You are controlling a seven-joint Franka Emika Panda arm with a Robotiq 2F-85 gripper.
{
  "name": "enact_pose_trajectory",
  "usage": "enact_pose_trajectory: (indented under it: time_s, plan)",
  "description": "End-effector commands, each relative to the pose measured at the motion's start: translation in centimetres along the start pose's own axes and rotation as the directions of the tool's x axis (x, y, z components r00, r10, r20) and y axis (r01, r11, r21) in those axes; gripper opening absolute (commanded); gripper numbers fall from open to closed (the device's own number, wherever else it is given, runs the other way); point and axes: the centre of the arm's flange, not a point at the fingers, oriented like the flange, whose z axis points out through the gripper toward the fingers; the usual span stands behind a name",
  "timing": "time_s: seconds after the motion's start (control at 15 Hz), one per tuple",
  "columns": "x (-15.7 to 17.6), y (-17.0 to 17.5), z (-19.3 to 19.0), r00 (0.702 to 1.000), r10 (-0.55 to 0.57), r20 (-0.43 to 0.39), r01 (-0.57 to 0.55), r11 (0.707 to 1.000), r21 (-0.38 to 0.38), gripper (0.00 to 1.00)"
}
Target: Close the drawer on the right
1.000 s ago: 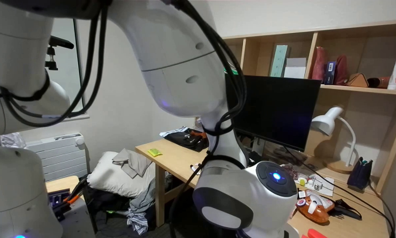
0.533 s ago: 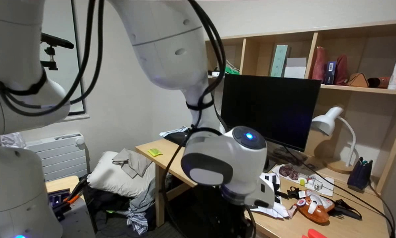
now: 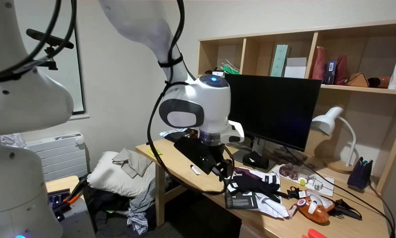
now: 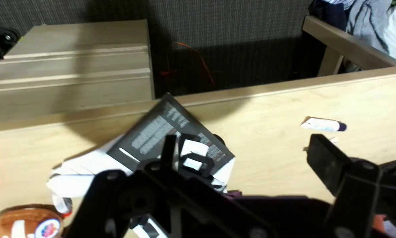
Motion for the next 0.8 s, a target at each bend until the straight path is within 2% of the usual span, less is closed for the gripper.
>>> enact_pose_trajectory:
  time_s: [0.0, 0.2, 0.4, 0.73]
  plan:
    - [-0.6, -5.4, -6.1, 0.996, -0.083, -0.014, 0.083, 0.997, 0.002, 1.00]
    - [0.5, -8.6, -7.1, 0.992, -0.120, -0.022, 0.119, 0.992, -0.042, 1.00]
    - [1.3, -10.8, -7.4, 0.994, -0.108, -0.033, 0.104, 0.989, -0.102, 1.00]
    - [2.4, -12.5, -7.4, 0.998, -0.056, 0.037, 0.061, 0.984, -0.170, 1.00]
